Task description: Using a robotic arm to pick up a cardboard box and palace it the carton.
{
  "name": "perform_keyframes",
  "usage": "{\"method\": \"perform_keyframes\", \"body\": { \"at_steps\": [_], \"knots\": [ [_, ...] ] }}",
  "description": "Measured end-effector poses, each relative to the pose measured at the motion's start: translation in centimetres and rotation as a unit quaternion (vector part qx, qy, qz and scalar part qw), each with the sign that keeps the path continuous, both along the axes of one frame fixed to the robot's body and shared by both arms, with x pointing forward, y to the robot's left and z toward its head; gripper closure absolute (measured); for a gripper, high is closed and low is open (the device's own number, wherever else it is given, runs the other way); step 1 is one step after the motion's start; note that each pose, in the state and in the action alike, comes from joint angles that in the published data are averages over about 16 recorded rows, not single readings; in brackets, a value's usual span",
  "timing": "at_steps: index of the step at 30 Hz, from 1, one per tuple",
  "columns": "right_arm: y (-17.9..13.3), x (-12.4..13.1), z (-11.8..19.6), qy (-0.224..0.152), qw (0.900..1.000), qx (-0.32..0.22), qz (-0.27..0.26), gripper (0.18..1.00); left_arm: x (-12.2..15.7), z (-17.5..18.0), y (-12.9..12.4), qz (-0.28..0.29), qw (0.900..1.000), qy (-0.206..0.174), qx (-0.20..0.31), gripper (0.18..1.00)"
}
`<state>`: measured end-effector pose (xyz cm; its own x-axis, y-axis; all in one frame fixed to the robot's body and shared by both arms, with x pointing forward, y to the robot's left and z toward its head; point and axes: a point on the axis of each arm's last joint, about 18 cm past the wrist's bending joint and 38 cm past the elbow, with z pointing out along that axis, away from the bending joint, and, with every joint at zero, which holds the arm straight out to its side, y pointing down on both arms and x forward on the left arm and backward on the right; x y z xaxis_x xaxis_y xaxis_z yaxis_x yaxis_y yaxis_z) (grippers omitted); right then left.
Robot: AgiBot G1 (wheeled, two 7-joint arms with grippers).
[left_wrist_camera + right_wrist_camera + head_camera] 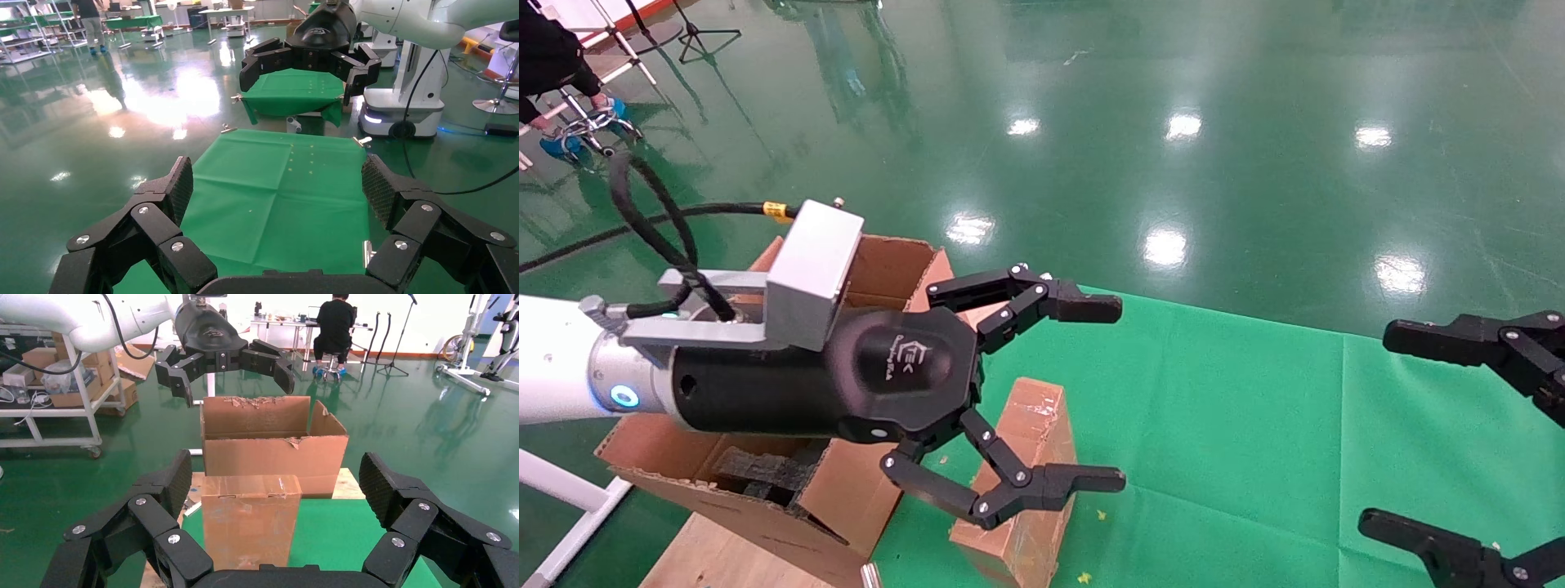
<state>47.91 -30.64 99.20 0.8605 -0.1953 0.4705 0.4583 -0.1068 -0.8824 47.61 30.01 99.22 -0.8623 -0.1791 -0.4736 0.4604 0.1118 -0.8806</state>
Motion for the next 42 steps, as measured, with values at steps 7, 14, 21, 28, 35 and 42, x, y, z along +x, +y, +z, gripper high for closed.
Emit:
{"method": "perform_keyframes", "body": {
  "at_steps": [7, 14, 21, 28, 35, 42],
  "knots": [
    [0.0, 0.0, 0.0, 0.0, 1.0, 0.0, 0.0, 0.194, 0.2, 0.0, 0.0, 0.009, 0.9999, 0.006, 0.012, 0.183],
    [0.0, 0.0, 0.0, 0.0, 1.0, 0.0, 0.0, 0.247, 1.3, 0.2, -0.3, 0.048, 0.9964, 0.042, 0.056, 0.183],
    [0.0, 0.0, 0.0, 0.0, 1.0, 0.0, 0.0, 0.356, 3.2, 0.9, -0.9, 0.115, 0.9808, 0.113, 0.11, 0.183],
    [0.0, 0.0, 0.0, 0.0, 1.0, 0.0, 0.0, 0.512, 4.4, 1.9, -1.8, 0.167, 0.9593, 0.173, 0.147, 0.183],
    [0.0, 0.0, 0.0, 0.0, 1.0, 0.0, 0.0, 0.683, 4.9, 2.4, -2.3, 0.191, 0.9463, 0.199, 0.168, 0.183],
    [0.0, 0.0, 0.0, 0.0, 1.0, 0.0, 0.0, 0.822, 5.6, 2.6, -2.1, 0.223, 0.9299, 0.234, 0.175, 0.183]
  ]
}}
